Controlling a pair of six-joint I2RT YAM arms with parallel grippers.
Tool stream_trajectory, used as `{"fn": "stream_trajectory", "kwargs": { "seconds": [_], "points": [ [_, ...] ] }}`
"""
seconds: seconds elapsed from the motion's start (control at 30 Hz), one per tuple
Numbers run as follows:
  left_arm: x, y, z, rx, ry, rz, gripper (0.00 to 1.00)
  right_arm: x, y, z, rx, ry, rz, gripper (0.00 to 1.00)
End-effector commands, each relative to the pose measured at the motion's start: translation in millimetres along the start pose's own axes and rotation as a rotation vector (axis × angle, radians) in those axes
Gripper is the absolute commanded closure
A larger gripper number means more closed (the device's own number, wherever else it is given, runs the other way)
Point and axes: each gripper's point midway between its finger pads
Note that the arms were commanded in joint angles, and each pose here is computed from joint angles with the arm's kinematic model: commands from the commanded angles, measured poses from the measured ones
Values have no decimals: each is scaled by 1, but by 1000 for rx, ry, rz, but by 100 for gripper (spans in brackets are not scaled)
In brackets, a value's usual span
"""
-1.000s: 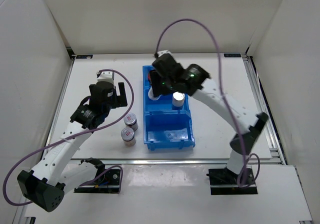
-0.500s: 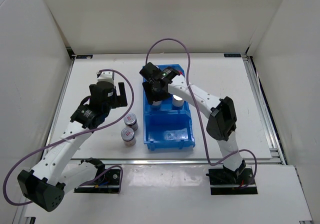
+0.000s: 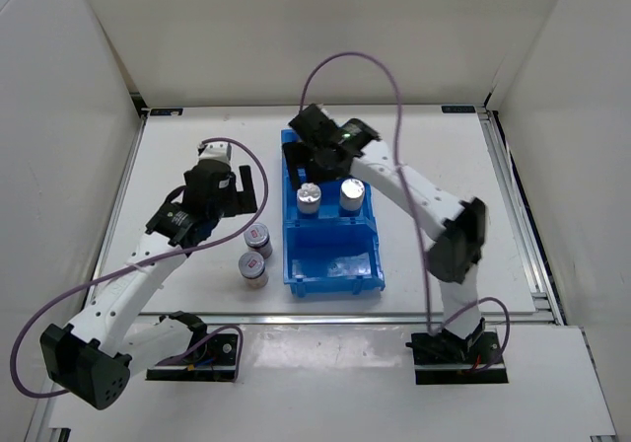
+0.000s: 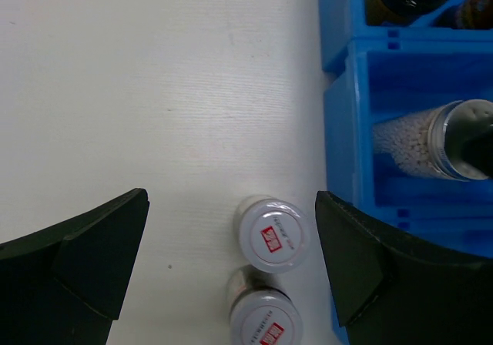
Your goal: Organize the condiment bottles
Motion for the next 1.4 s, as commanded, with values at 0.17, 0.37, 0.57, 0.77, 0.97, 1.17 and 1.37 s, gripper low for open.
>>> {"fn": "stream_trajectory", "kwargs": {
  "seconds": [0.17, 0.37, 0.57, 0.77, 0.97, 1.17, 1.37],
  "points": [
    [-34, -2, -66, 232, 151, -131, 0, -61, 208, 11, -432, -112, 85, 0],
    [-37, -20, -104, 345, 96, -87, 0, -91, 236, -41, -458, -119, 97, 0],
    [-41, -42, -131, 418, 42, -28, 7, -112, 237, -84, -439, -167, 80, 0],
    [-35, -53, -138, 426, 53, 35, 33, -124, 234, -117, -409, -183, 81, 0],
    [-30, -32, -78, 261, 73, 43, 72, -139, 246, -138, -425, -207, 68, 0],
    [-72, 53, 32, 5, 71, -162, 86, -157, 250, -158, -410, -215, 18, 0],
    [-170, 99, 14, 24, -92, -396, 89, -172, 252, -168, -406, -233, -45, 0]
  ]
}}
Point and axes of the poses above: each gripper's point midway between its finger pads, its own y axis back along the fingers, its own x axis along the line the jaws close on, z = x × y, and after that the axes turned 1 degree about y, right-handed
